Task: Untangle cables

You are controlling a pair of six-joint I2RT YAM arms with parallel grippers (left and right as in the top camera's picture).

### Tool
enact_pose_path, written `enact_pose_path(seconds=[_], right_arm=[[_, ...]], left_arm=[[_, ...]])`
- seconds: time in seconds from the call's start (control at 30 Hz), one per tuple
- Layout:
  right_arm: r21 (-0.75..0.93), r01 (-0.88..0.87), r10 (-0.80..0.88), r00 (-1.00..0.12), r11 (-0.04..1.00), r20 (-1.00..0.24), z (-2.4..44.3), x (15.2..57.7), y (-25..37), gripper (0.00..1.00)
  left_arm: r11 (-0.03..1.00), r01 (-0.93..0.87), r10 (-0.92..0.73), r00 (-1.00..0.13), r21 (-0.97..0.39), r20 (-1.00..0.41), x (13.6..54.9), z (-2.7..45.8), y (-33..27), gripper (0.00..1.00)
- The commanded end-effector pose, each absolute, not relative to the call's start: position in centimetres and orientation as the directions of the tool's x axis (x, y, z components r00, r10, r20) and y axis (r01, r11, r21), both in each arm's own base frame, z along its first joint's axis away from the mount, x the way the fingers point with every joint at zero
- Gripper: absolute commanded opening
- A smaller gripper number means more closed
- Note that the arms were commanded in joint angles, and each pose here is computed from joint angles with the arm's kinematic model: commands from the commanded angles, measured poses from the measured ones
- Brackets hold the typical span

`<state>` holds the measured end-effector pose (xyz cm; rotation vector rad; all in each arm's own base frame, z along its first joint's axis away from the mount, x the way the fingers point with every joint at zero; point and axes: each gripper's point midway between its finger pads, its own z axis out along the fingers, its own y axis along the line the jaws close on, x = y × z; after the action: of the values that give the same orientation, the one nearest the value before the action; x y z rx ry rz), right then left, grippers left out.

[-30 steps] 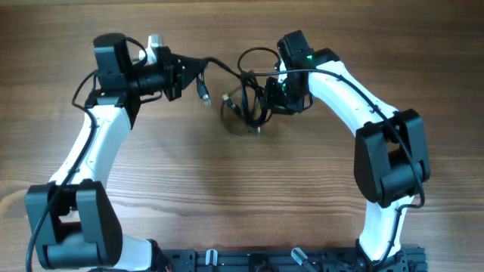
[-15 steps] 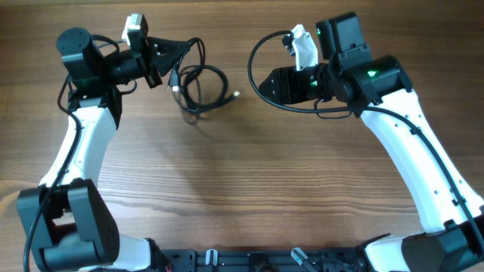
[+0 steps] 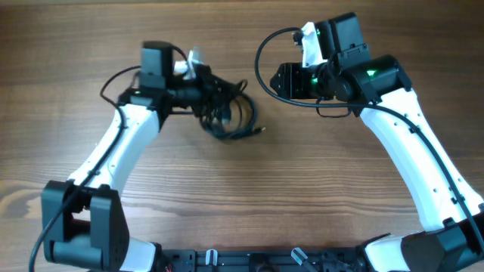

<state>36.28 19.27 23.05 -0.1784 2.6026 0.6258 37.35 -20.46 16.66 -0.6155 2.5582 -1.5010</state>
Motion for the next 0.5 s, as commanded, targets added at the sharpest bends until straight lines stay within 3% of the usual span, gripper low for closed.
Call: enact_pose_path(seconds=[0.0, 0.1, 0.2, 0.27, 0.33, 0.47], right_arm=[[0.367, -0.175, 0.015, -0.888, 0.914, -0.46, 22.6, 36.9, 18.3, 0.6], [0.346, -0.161, 0.021, -0.884, 0.924, -0.468, 22.5, 37.2, 17.8, 0.6], [0.348, -0.138, 0.044, -0.883, 0.927, -0.466, 22.5, 37.6, 17.0, 0.6], [0.352, -0.111, 0.069, -0.884, 0.929, -0.462, 22.5, 37.9, 16.3, 0.6], [0.354, -0.087, 0.091, -0.885, 0.931, -0.456, 22.5, 38.1, 15.5, 0.6], [0.374, -0.102, 0.084, -0.89, 0.922, -0.448, 22.5, 37.9, 15.9, 0.6]], left_arm=[[0.723, -0.266, -0.501, -0.838, -0.638, -0.219, 38.9, 12.5, -19.3, 0.04], [0.769, -0.219, -0.44, -0.863, -0.601, -0.249, 37.3, 12.1, -21.9, 0.06], [0.788, -0.214, -0.404, -0.888, -0.577, -0.222, 35.7, 11.4, -22.8, 0.14], [0.801, -0.216, -0.384, -0.901, -0.559, -0.203, 34.7, 11.0, -23.2, 0.29], [0.825, -0.204, -0.349, -0.918, -0.527, -0.19, 33.7, 10.4, -23.0, 0.54], [0.838, -0.092, -0.308, -0.893, -0.537, -0.328, 36.7, 14.8, -20.3, 0.54]])
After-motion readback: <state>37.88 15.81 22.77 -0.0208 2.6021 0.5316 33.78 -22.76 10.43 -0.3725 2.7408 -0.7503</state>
